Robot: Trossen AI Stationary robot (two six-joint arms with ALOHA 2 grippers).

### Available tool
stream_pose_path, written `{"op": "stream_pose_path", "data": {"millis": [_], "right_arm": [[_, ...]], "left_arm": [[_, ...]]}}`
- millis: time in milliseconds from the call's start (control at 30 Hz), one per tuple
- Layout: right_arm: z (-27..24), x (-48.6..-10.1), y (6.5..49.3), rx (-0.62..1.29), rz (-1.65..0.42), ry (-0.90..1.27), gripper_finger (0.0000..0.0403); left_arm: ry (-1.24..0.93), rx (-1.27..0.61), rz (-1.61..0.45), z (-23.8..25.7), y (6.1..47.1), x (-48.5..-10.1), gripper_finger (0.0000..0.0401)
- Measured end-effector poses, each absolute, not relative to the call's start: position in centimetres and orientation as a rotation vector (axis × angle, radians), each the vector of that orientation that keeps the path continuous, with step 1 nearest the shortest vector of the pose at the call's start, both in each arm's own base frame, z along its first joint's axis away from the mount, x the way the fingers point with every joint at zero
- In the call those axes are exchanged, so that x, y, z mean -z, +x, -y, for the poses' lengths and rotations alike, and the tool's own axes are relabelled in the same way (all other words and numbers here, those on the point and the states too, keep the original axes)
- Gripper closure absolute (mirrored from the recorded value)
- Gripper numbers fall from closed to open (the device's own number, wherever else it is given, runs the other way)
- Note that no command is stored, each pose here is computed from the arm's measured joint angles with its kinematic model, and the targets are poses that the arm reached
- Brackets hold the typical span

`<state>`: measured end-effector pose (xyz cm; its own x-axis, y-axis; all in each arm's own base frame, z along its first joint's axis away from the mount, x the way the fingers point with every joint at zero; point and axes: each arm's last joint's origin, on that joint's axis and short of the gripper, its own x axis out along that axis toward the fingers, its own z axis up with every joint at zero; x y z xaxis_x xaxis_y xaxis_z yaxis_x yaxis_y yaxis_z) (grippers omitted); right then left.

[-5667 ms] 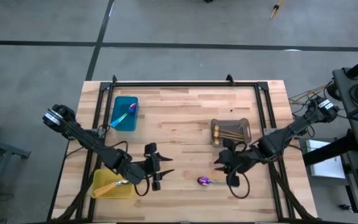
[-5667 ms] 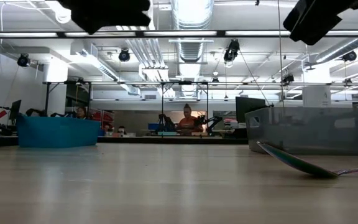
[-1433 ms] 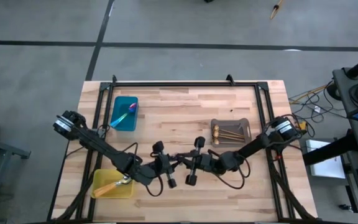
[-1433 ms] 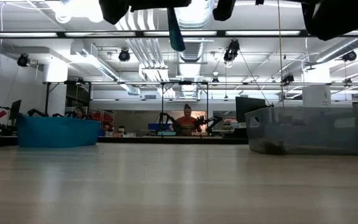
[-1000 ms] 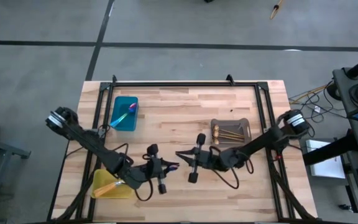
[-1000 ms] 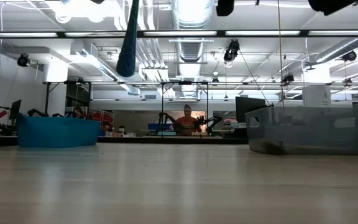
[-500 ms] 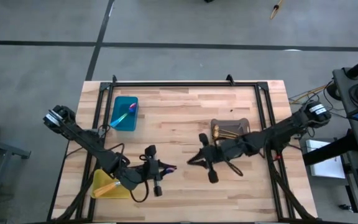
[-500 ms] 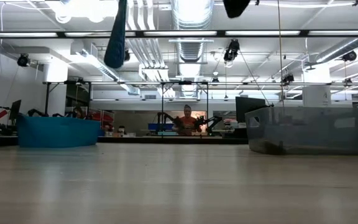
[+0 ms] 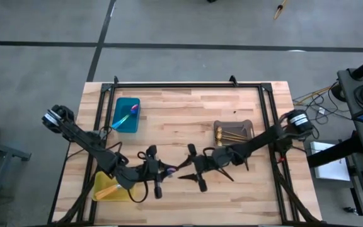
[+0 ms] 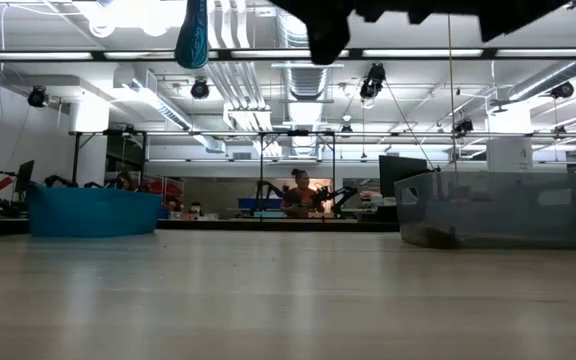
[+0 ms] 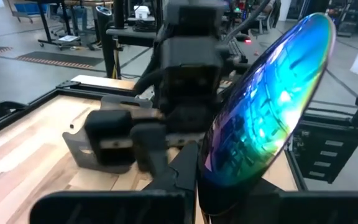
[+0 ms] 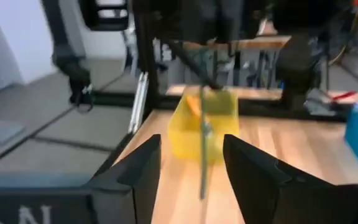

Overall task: Sort silverware by color (type)
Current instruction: Put the blue spoon into the blue bin

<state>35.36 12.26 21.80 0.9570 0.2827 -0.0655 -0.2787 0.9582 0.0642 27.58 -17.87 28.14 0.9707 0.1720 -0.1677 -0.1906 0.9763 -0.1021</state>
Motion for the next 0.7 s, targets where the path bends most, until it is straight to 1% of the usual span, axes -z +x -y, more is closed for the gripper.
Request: {"op": "stream_pose_path", "data": {"millis": [133,233,467,600,700], "right_arm": [[-11.5,-21.1,36.3,-0.268,-0.001,0.069,0.0233],[-11.3,-20.7,36.6,-0.309,0.013,0.072,0.0237],[-10.7,-20.6,38.0,-0.277,0.035,0.020,0.0253],[-10.1,-20.9,38.6,-0.254,0.045,-0.044,0.0271],[-9.3,-21.0,38.8,-0.230,0.053,-0.076,0.0296]], "left_arm": [[-0.128,-0.182,-0.142,17.8,27.5,-28.8,0.0401],[-0.114,-0.189,-0.125,17.5,27.5,-29.5,0.0401],[-0.080,-0.237,-0.104,15.9,27.9,-30.5,0.0401],[-0.059,-0.249,-0.106,15.3,27.9,-30.9,0.0401],[-0.046,-0.256,-0.102,14.8,27.5,-31.4,0.0401]]}}
